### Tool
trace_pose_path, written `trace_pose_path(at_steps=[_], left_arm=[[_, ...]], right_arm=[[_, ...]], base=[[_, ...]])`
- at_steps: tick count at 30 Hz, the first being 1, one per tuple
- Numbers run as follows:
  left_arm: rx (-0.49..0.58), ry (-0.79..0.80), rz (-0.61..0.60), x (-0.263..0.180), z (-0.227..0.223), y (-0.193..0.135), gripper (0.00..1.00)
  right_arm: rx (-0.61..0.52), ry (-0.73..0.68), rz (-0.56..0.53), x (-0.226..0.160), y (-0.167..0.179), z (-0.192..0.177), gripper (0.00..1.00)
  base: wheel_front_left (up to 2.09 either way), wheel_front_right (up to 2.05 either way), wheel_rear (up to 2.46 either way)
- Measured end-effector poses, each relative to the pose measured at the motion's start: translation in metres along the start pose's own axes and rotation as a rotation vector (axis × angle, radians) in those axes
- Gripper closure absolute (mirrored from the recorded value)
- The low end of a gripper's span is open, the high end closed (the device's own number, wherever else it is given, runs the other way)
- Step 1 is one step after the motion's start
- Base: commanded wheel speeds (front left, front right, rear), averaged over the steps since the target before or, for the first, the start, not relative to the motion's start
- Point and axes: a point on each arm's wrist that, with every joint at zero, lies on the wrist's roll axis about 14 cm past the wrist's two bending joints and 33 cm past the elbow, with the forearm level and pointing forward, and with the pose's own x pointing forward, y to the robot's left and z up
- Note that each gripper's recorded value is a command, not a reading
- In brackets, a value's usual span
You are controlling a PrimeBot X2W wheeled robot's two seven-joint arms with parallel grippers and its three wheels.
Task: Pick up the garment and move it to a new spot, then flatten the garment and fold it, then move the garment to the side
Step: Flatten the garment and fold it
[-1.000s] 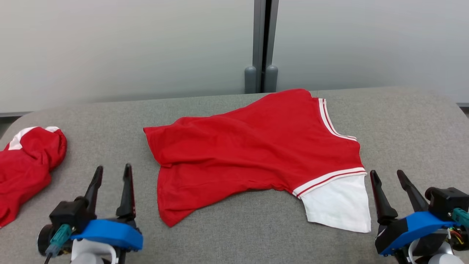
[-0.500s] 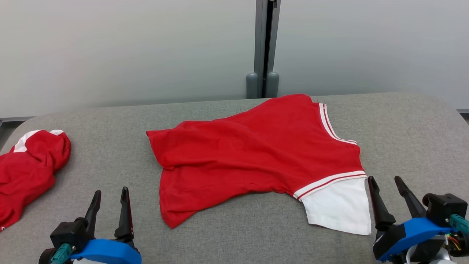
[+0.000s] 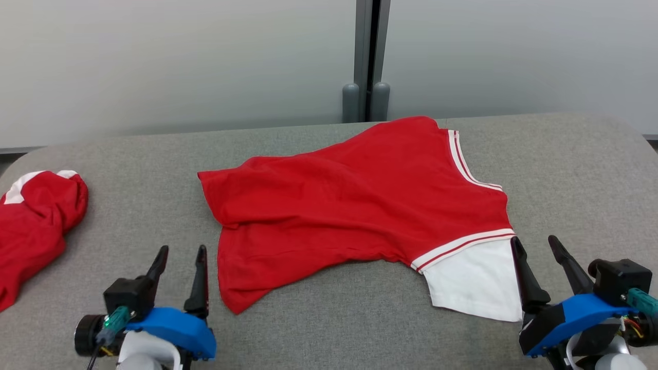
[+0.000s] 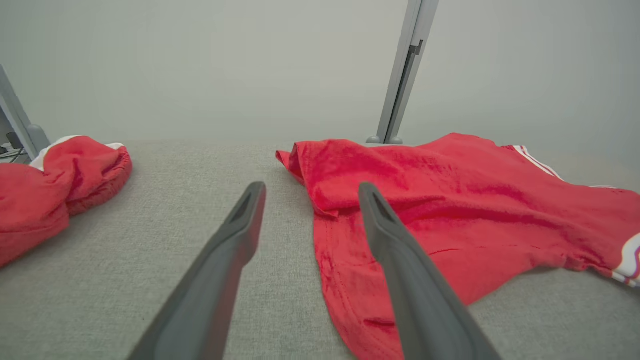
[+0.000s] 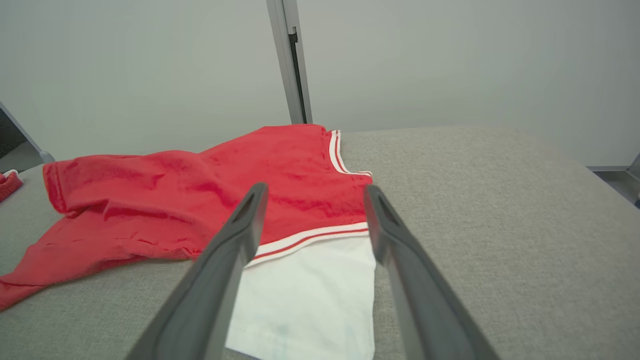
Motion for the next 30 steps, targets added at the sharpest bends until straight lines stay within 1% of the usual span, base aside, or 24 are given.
trace_pose_path(at_steps=[3, 7, 9, 15, 19, 21, 22, 23, 26, 30], left_arm=[[0.041, 0.079, -0.043, 0.016, -0.012, -0.011, 0.0], [0.064, 0.244, -0.044, 0.035, -0.044, -0.014, 0.0], [0.058, 0.331, -0.03, 0.042, -0.063, -0.013, 0.0], [0.04, 0.505, 0.024, 0.049, -0.104, -0.001, 0.0], [0.014, 0.569, 0.033, 0.052, -0.115, -0.001, 0.0], [0.007, 0.606, 0.02, 0.052, -0.121, -0.003, 0.0], [0.002, 0.619, 0.016, 0.052, -0.122, -0.004, 0.45], [-0.005, 0.623, 0.014, 0.052, -0.123, -0.005, 1.0], [-0.024, 0.645, 0.008, 0.05, -0.126, -0.006, 1.0], [-0.056, 0.646, 0.004, 0.047, -0.127, -0.01, 1.0]], right_arm=[[-0.008, 0.041, -0.001, 0.007, 0.0, -0.006, 0.0], [-0.012, 0.112, 0.004, 0.016, 0.002, -0.022, 0.0], [-0.01, 0.131, 0.011, 0.022, 0.004, -0.027, 0.0], [0.006, 0.176, 0.005, 0.03, 0.002, -0.045, 0.0], [0.016, 0.202, -0.002, 0.032, -0.001, -0.054, 0.0], [0.026, 0.244, -0.015, 0.03, -0.005, -0.064, 0.0], [0.032, 0.274, -0.024, 0.028, -0.007, -0.07, 0.0], [0.035, 0.305, -0.037, 0.026, -0.012, -0.077, 0.0], [0.055, 0.382, -0.088, 0.015, -0.028, -0.092, 0.0], [0.054, 0.464, -0.107, 0.004, -0.033, -0.108, 0.0]], base=[[0.0, 0.0, 0.0], [0.0, 0.0, 0.0], [0.0, 0.0, 0.0], [0.0, 0.0, 0.0], [0.0, 0.0, 0.0], [0.0, 0.0, 0.0], [0.0, 0.0, 0.0], [0.0, 0.0, 0.0], [0.0, 0.0, 0.0], [0.0, 0.0, 0.0]])
